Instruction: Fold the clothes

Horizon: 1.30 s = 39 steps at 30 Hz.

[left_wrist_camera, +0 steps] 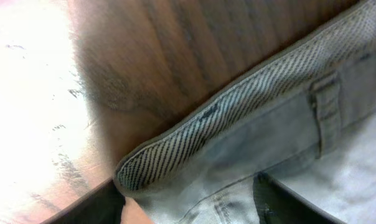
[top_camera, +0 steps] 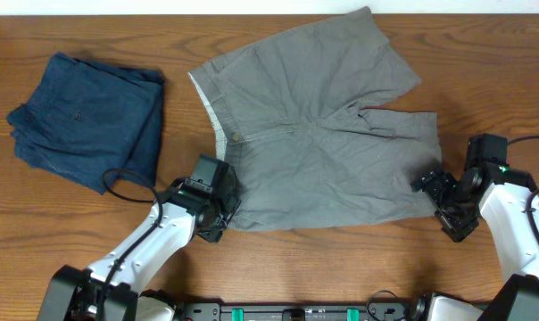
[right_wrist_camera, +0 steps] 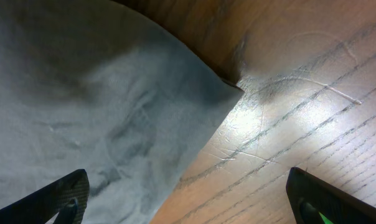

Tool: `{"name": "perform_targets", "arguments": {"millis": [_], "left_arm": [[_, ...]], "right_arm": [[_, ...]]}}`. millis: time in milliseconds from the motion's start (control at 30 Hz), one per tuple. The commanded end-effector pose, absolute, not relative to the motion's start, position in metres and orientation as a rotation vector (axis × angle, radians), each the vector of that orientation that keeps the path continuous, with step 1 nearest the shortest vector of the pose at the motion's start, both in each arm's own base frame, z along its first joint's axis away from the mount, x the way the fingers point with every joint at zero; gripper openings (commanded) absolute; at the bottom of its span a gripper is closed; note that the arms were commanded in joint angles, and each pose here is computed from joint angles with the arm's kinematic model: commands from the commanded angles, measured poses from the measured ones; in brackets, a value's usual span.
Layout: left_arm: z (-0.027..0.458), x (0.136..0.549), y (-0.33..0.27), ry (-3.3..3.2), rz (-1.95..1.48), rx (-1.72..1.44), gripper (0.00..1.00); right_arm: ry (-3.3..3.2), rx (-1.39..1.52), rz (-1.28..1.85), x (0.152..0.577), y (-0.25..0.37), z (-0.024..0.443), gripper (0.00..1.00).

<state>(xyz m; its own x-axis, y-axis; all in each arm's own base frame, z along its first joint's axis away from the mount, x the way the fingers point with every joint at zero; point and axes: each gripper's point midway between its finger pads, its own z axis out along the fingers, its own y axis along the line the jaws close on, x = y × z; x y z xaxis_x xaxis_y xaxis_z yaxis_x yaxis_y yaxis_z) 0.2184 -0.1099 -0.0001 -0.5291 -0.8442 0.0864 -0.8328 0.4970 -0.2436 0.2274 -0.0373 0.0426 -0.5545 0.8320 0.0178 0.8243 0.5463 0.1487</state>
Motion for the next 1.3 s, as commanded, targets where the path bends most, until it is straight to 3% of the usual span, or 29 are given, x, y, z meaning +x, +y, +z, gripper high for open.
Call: {"name": "perform_targets", "arguments": {"millis": [0, 33, 133, 600, 900, 967, 1033, 1167, 1233, 1267], "left_arm": [[-0.016, 0.208, -0.104, 2.702, -0.309, -1.533, 0.34], [-0.016, 0.208, -0.104, 2.711, -0.31, -1.514, 0.24], [-0.016, 0.208, -0.104, 2.742, -0.31, -1.448, 0.11], [-0.019, 0.18, -0.094, 2.881, -0.18, -1.371, 0.11], [-0.019, 0.169, -0.09, 2.918, -0.129, -1.382, 0.11], [-0.019, 0.166, -0.089, 2.929, -0.115, -1.38, 0.11], [-0.019, 0.163, -0.088, 2.945, -0.101, -1.365, 0.11], [-0.019, 0.163, -0.088, 2.96, -0.104, -1.33, 0.11], [-0.019, 0.163, -0.088, 2.96, -0.104, -1.33, 0.11], [-0.019, 0.163, -0.088, 2.963, -0.104, -1.321, 0.11]], "right_arm": [[2.705, 1.49, 0.22, 0.225, -0.038, 0.041, 0.99], [2.705, 1.489, 0.218, 0.225, -0.038, 0.041, 0.99], [2.701, 1.489, 0.185, 0.224, -0.042, 0.04, 0.99], [2.718, 1.493, 0.17, 0.207, -0.038, 0.01, 0.99], [2.598, 1.448, 0.289, 0.222, -0.033, -0.016, 0.98], [2.586, 1.44, 0.289, 0.222, -0.033, -0.019, 0.91], [2.584, 1.438, 0.289, 0.221, -0.033, -0.021, 0.77], [2.594, 1.443, 0.286, 0.219, -0.032, -0.022, 0.33], [2.608, 1.451, 0.281, 0.215, -0.031, -0.023, 0.05], [2.616, 1.457, 0.278, 0.213, -0.031, -0.023, 0.01]]}}
